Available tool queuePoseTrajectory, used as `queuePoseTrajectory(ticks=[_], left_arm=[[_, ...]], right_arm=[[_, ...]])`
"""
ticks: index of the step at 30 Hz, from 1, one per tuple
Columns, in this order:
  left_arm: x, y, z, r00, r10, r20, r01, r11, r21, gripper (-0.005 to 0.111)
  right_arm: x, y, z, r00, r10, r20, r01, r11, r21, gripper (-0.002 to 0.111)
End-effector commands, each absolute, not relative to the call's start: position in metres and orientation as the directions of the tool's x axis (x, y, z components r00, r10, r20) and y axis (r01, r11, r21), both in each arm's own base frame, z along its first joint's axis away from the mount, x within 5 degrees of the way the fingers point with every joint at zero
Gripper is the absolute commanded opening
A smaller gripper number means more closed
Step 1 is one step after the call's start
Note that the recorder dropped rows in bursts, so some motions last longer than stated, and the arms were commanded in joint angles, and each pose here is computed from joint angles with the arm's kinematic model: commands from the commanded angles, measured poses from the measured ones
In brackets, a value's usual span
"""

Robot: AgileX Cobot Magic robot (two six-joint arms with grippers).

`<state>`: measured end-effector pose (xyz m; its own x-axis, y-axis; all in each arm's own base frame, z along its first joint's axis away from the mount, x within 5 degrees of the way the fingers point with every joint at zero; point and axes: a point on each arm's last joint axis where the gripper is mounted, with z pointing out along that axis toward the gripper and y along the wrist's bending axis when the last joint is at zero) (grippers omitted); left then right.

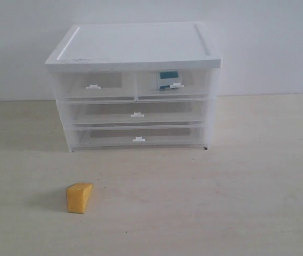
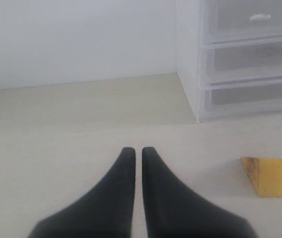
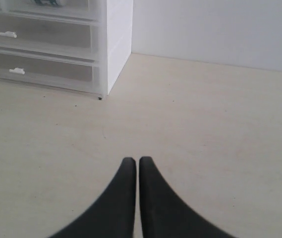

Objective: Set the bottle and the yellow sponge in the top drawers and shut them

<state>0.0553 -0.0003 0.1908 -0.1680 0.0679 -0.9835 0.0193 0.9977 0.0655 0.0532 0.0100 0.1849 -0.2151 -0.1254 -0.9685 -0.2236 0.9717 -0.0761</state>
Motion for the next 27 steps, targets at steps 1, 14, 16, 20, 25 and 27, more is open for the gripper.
queuePoseTrajectory(ticks=[1, 14, 16, 20, 25, 27], left_arm=[[0.056, 0.000, 0.216, 0.113, -0.074, -0.991, 0.015, 0.997, -0.073, 0.004], [0.033, 0.007, 0.270, 0.623, -0.414, -0.664, 0.224, 0.907, -0.355, 0.004], [0.030, 0.007, 0.288, 0.645, -0.397, -0.653, 0.222, 0.915, -0.336, 0.004], [0.041, 0.006, 0.324, 0.631, -0.331, -0.702, 0.170, 0.941, -0.292, 0.004], [0.069, 0.005, 0.348, 0.571, -0.316, -0.757, 0.144, 0.947, -0.286, 0.004], [0.083, 0.001, 0.352, 0.509, -0.259, -0.821, 0.124, 0.966, -0.229, 0.004]], right_arm=[[0.053, 0.010, 0.184, -0.211, -0.126, -0.969, -0.222, 0.972, -0.078, 0.000], [0.053, 0.010, 0.184, -0.211, -0.126, -0.969, -0.222, 0.972, -0.078, 0.000], [0.053, 0.010, 0.184, -0.211, -0.126, -0.969, -0.222, 0.972, -0.078, 0.000], [0.053, 0.010, 0.184, -0.211, -0.126, -0.969, -0.222, 0.972, -0.078, 0.000], [0.053, 0.010, 0.184, -0.211, -0.126, -0.969, -0.222, 0.972, -0.078, 0.000], [0.053, 0.010, 0.184, -0.211, -0.126, -0.969, -0.222, 0.972, -0.078, 0.000]])
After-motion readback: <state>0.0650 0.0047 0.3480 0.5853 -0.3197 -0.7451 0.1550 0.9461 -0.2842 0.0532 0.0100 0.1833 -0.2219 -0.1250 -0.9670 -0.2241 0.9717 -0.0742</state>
